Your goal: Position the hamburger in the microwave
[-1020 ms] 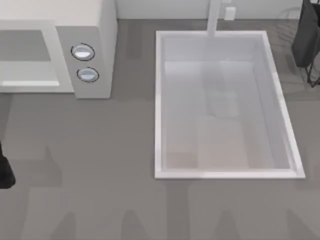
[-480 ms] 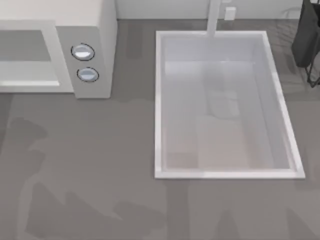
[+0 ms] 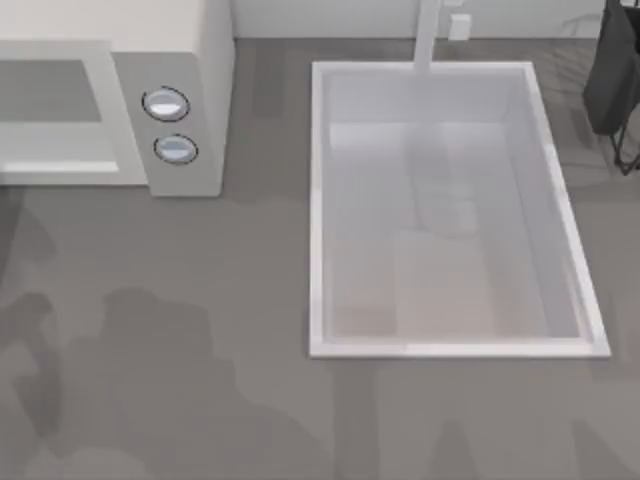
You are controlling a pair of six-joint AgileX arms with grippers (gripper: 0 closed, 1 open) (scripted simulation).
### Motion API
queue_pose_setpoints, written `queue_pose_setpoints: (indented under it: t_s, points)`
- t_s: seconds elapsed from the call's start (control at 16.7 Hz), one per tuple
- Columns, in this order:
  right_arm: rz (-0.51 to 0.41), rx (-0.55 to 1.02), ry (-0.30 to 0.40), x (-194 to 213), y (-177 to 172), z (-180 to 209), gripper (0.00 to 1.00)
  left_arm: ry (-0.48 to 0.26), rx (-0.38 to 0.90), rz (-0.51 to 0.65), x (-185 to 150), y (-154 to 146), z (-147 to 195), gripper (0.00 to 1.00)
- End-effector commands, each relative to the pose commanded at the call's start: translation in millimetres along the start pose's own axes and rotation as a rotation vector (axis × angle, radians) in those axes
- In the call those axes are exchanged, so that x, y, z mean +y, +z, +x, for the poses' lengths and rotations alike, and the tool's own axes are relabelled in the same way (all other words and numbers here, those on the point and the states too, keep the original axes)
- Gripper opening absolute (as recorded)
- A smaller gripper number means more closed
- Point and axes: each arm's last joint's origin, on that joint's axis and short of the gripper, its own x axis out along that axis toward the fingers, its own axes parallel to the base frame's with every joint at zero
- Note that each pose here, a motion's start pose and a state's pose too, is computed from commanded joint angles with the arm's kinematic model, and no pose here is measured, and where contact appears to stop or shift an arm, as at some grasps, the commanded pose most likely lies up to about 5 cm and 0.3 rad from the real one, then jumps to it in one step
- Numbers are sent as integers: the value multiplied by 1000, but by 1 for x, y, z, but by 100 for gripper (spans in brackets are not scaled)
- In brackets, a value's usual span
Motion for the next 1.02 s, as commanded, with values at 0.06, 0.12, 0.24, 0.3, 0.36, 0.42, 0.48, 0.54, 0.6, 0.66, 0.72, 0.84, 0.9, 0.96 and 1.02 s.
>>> queue_pose_setpoints:
  t_s: [0.06,0.12,0.24,0.3,0.36,0.42,0.48,0.54,0.6,0.66,0.72,0.84,0.9,0.96,1.02]
  points:
    - [0,0,0,0,0,0,100,-46,25,32,10,1,9,100]
    - [0,0,0,0,0,0,100,-88,45,59,19,1,17,100]
    - [0,0,0,0,0,0,100,-150,68,102,32,1,30,100]
    - [0,0,0,0,0,0,100,-169,74,117,37,1,34,100]
    - [0,0,0,0,0,0,100,-181,77,126,40,1,36,100]
    - [0,0,0,0,0,0,100,-186,78,131,42,1,37,100]
    - [0,0,0,0,0,0,100,-186,78,131,42,1,37,100]
    - [0,0,0,0,0,0,100,-186,78,131,42,1,37,100]
    - [0,0,0,0,0,0,100,-186,78,131,42,1,37,100]
    - [0,0,0,0,0,0,100,-190,75,139,38,5,36,100]
    - [0,0,0,0,0,0,100,-190,76,139,39,4,37,100]
    - [0,0,0,0,0,0,100,-189,78,131,44,-3,47,100]
    - [0,0,0,0,0,0,100,-187,80,127,49,-8,54,100]
    - [0,0,0,0,0,0,100,-186,80,124,53,-13,63,100]
    - [0,0,0,0,0,0,100,-187,80,124,55,-17,73,100]
